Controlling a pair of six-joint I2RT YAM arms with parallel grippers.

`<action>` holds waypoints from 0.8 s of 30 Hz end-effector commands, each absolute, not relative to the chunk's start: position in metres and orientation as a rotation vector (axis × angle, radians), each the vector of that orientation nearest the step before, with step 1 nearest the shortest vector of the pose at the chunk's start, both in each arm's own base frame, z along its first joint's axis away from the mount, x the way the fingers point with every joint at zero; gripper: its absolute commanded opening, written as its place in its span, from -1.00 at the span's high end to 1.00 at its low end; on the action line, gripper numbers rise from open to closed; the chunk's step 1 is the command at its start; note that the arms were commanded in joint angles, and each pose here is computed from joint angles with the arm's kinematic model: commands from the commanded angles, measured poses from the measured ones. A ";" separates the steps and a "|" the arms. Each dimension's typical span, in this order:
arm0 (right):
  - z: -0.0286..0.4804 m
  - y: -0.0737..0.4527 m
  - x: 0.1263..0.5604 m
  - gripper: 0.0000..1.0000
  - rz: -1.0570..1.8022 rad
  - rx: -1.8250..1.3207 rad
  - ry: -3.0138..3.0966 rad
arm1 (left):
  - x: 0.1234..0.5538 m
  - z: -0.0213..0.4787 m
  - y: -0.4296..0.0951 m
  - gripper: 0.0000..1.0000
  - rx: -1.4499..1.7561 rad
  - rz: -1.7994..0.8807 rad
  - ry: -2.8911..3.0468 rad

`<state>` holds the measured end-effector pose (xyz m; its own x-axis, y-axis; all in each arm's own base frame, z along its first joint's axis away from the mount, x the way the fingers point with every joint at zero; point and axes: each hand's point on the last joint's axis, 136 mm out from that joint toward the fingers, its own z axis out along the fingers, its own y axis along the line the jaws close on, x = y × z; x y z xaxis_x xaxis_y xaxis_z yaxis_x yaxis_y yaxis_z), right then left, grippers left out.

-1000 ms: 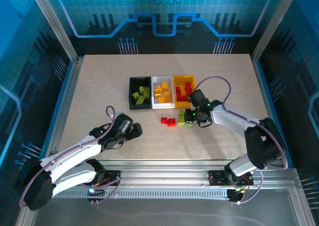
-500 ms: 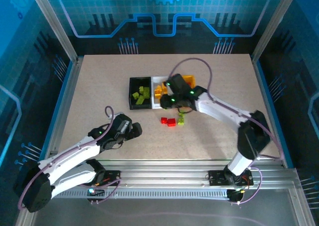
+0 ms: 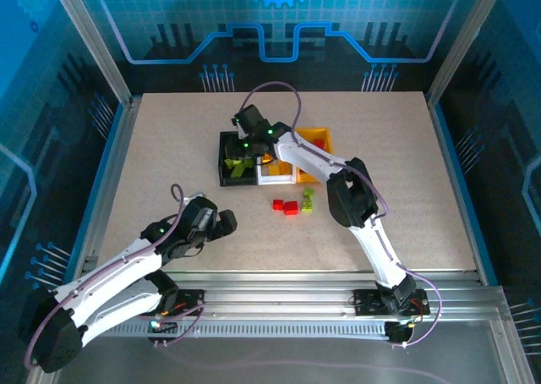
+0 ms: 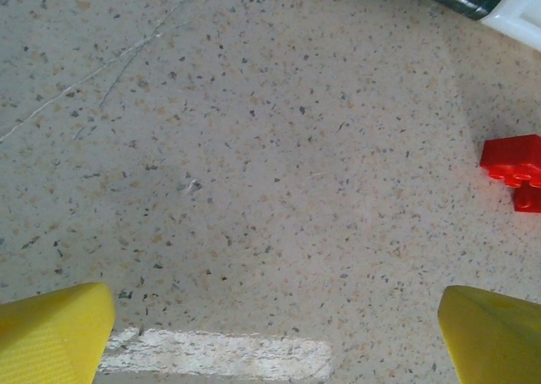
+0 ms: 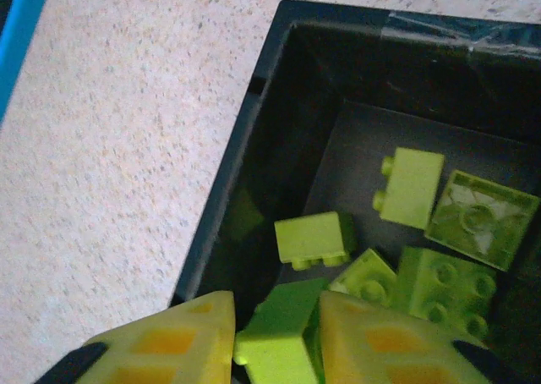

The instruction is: Sort the legos into containers by color

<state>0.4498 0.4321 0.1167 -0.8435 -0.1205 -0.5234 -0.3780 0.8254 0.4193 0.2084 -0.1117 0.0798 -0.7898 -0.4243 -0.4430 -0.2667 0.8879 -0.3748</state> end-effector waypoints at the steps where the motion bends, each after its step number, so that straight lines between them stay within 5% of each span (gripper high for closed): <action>1: 0.137 0.433 0.452 0.03 0.761 -0.367 2.512 | 0.202 0.073 -0.107 -0.98 -0.515 -0.382 2.549; 3: 0.157 0.430 0.453 -0.19 0.773 -0.362 2.472 | 0.203 0.074 -0.108 -0.98 -0.510 -0.387 2.544; 8: 0.198 0.411 0.441 -0.38 0.790 -0.343 2.392 | 0.211 0.084 -0.117 -0.98 -0.461 -0.426 2.526; 13: 0.216 0.368 0.412 -0.41 0.747 -0.277 2.368 | 0.229 0.093 -0.140 -0.96 -0.359 -0.480 2.533; 17: 0.206 0.317 0.383 -0.39 0.684 -0.192 2.385 | 0.251 0.098 -0.174 -0.46 -0.275 -0.543 2.541; 24: 0.194 0.235 0.340 -0.37 0.653 -0.030 2.398 | 0.297 0.098 -0.242 -0.58 -0.090 -0.502 2.557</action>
